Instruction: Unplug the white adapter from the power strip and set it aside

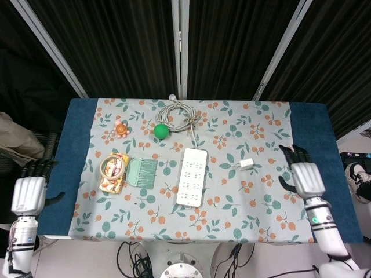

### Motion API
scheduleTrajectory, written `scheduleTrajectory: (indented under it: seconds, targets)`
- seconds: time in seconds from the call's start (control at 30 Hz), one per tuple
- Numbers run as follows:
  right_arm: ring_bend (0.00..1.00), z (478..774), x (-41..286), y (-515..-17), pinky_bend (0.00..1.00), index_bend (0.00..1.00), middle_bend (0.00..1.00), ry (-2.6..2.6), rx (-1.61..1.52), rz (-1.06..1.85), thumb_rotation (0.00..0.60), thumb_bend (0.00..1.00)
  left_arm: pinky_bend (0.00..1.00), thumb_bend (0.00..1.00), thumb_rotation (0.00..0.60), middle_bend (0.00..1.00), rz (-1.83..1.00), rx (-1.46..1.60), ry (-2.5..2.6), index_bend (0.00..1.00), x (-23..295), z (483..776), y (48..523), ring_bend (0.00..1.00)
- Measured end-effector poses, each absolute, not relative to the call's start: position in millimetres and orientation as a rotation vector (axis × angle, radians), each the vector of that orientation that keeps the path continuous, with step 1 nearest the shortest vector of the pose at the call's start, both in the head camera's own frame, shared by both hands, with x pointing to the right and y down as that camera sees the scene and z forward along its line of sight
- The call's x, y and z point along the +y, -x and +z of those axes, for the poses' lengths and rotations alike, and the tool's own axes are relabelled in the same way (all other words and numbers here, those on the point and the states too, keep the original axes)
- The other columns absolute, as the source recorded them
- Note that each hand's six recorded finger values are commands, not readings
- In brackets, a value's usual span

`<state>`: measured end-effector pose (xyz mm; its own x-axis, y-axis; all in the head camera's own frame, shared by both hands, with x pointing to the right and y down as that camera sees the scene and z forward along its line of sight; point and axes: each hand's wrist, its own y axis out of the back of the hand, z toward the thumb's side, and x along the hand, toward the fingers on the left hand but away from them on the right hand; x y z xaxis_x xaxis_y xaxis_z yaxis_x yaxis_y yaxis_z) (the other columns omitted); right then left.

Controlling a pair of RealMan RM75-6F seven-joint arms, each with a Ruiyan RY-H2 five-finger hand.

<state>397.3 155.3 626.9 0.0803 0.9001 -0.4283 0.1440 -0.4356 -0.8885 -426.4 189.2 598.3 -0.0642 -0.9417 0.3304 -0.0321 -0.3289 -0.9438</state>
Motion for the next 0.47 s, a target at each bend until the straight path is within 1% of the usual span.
scheduleTrajectory:
  seconds: [0.1, 0.2, 0.3, 0.47]
  targets:
    - [0.00, 606.2, 191.7, -423.0, 0.07, 0.00, 0.14, 1.666, -1.144, 1.415, 0.600, 0.26, 0.11, 0.10, 0.600, 0.21, -1.525, 1.114, 1.391, 0.22, 202.1, 590.0, 434.1, 0.13]
    - [0.00, 591.0, 219.1, -437.3, 0.07, 0.00, 0.14, 1.665, -1.176, 1.415, 0.600, 0.27, 0.08, 0.10, 0.600, 0.21, -1.555, 1.081, 1.361, 0.22, 211.7, 587.7, 435.2, 0.12]
    - [0.00, 579.0, 229.5, -443.5, 0.07, 0.00, 0.14, 1.654, -1.175, 1.399, 0.600, 0.27, 0.07, 0.10, 0.600, 0.20, -1.588, 1.045, 1.338, 0.22, 222.8, 585.6, 433.7, 0.11]
    - [0.00, 559.8, 233.4, -448.2, 0.07, 0.00, 0.14, 1.644, -1.189, 1.343, 0.600, 0.27, 0.06, 0.10, 0.600, 0.20, -1.601, 1.029, 1.329, 0.22, 236.5, 580.1, 430.9, 0.11]
